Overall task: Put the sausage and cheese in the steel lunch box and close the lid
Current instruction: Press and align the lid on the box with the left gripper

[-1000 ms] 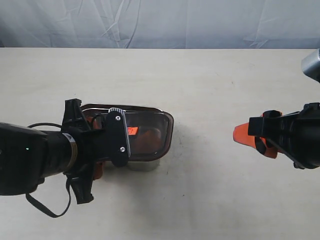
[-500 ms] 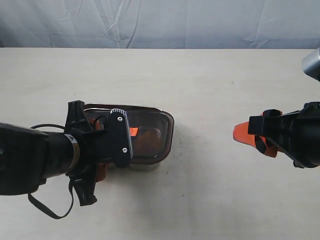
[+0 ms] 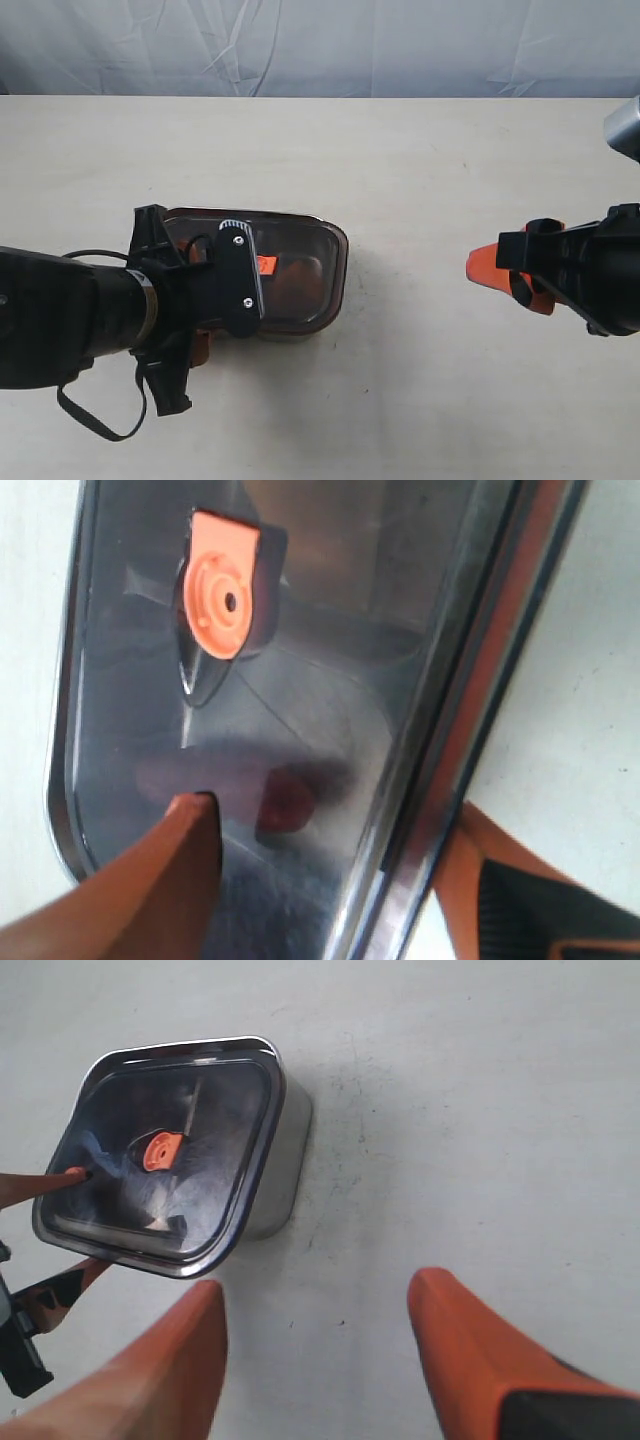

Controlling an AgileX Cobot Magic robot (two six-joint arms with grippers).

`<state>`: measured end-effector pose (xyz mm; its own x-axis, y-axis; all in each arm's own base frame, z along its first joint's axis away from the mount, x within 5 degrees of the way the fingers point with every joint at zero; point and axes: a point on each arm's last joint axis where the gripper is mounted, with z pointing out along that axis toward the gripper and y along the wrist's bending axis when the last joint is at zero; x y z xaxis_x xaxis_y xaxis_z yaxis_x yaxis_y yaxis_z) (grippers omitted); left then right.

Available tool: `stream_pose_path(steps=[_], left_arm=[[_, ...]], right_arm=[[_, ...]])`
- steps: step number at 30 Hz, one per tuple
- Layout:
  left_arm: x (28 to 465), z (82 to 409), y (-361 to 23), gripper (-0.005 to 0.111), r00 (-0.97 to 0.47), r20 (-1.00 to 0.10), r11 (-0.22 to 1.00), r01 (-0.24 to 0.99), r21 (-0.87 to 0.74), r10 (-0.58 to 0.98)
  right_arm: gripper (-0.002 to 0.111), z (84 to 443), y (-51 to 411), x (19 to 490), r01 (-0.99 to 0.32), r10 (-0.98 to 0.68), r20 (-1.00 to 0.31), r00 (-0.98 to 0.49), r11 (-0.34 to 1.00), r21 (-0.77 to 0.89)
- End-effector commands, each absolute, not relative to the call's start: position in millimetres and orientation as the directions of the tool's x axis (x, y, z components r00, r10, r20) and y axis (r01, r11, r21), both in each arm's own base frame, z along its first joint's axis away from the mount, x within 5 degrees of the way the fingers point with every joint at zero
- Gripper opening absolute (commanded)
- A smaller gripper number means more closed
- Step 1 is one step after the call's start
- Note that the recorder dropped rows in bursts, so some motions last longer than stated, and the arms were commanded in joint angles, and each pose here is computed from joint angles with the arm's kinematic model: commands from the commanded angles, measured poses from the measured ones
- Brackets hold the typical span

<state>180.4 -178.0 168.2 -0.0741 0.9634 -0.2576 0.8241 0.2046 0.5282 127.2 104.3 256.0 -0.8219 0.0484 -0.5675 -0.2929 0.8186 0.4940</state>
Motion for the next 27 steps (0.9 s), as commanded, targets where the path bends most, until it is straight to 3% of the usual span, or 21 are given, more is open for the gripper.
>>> stream_pose_path(steps=[1,15,27], left_arm=[[180.8,168.0,-177.4,0.058,-0.089,-0.250,0.213,0.822,0.528,0.964],[181.6,168.3,-172.2,0.058,-0.123,-0.209,0.220,0.811,0.543,0.970],[175.5,195.2,-162.9,0.058,-0.178,-0.302,0.323,0.771,0.549,0.937]], right_arm=[[0.055,255.1,103.4,127.2,-0.295,0.047,-0.573,-0.818,0.821,0.489],[0.055,255.1,103.3,127.3,-0.296,0.047,-0.575,-0.817,0.821,0.488],[0.055,255.6,103.5,127.7,-0.294,0.054,-0.577,-0.815,0.820,0.492]])
